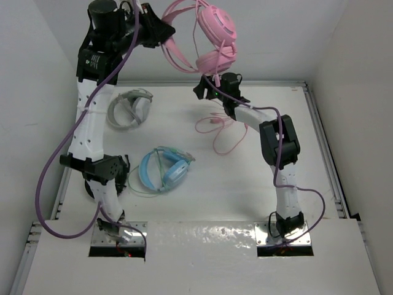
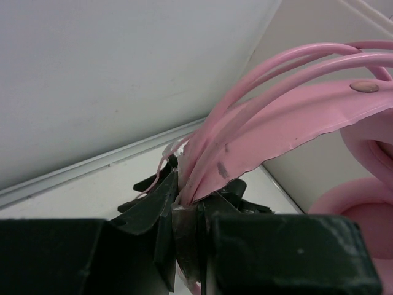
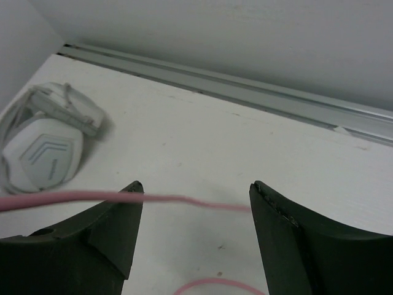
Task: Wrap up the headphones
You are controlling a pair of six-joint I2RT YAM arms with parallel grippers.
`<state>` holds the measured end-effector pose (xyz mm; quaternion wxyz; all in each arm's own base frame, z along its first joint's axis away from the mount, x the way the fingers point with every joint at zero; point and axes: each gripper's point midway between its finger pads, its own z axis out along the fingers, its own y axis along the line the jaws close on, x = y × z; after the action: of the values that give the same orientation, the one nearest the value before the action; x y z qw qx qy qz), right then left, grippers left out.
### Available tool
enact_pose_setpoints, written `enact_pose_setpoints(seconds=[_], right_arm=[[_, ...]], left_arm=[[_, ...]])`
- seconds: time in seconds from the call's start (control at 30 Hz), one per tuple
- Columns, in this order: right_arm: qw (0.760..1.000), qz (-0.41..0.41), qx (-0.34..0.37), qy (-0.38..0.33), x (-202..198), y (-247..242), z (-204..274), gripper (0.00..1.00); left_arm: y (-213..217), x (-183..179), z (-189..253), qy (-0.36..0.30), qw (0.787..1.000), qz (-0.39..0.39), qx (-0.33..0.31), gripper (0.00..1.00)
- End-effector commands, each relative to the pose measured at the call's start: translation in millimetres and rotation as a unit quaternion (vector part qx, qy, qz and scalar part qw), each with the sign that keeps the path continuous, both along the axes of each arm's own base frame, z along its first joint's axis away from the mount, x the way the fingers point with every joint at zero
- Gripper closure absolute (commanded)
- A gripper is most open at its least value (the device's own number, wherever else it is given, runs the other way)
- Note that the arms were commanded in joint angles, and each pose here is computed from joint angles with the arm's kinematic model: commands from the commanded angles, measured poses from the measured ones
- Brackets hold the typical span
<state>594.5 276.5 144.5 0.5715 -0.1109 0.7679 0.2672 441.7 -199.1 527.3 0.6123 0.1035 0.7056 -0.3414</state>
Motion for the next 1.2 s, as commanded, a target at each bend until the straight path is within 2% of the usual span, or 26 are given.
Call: enact_pose_setpoints(seconds=[0.0,0.17,0.37,0.5,0.57,0.6,0.67,0.77,0.87,0.9,1.1,1.17], right_arm=[[0.996,-0.069,-0.045,-0.044,26.8,-29.3,12.0,0.3],[0.997,-0.049,-0.055,-0.011,31.0,-14.9,-29.4,0.3],[0.995,-0.026,-0.093,-0.006,36.3,9.9,-69.6,0.26],[0.993,0.019,-0.118,-0.003,26.1,15.9,-85.9,0.29],[0.99,-0.002,-0.14,-0.012,23.6,2.5,-75.4,0.29],[0.988,-0.009,-0.154,0.001,14.6,-8.6,-89.6,0.29],[0.988,-0.021,-0.155,-0.02,17.1,-28.3,-66.4,0.29],[0.988,0.029,-0.149,-0.018,6.2,-41.1,-57.4,0.26],[0.975,0.071,-0.209,-0.038,-11.0,-50.6,-55.5,0.25],[0.967,0.103,-0.229,-0.038,-24.8,-50.5,-68.0,0.24],[0.956,0.124,-0.257,-0.062,-46.9,-56.6,-55.9,0.22],[0.954,0.15,-0.25,-0.077,-51.7,-39.3,-50.4,0.2]], left_arm=[[15.7,-5.0,48.1,-0.046,0.996,0.032,-0.064,1.0],[28.5,15.6,35.8,-0.018,0.995,0.048,-0.09,1.0],[31.4,21.4,41.1,-0.043,0.994,0.056,-0.078,1.0],[34.4,26.4,37.2,-0.044,0.994,0.067,-0.071,1.0],[35.7,28.8,34.0,-0.044,0.994,0.072,-0.063,1.0],[37.0,31.1,31.1,-0.041,0.994,0.077,-0.061,1.0],[37.8,32.5,30.6,-0.045,0.994,0.078,-0.054,1.0],[37.2,33.3,31.3,-0.049,0.995,0.076,-0.051,1.0],[36.7,34.7,31.4,-0.053,0.995,0.075,-0.048,1.0],[37.2,35.3,32.0,-0.055,0.995,0.075,-0.047,1.0],[36.5,37.5,29.5,-0.056,0.995,0.073,-0.042,1.0],[35.6,39.0,29.1,-0.056,0.995,0.072,-0.042,1.0]])
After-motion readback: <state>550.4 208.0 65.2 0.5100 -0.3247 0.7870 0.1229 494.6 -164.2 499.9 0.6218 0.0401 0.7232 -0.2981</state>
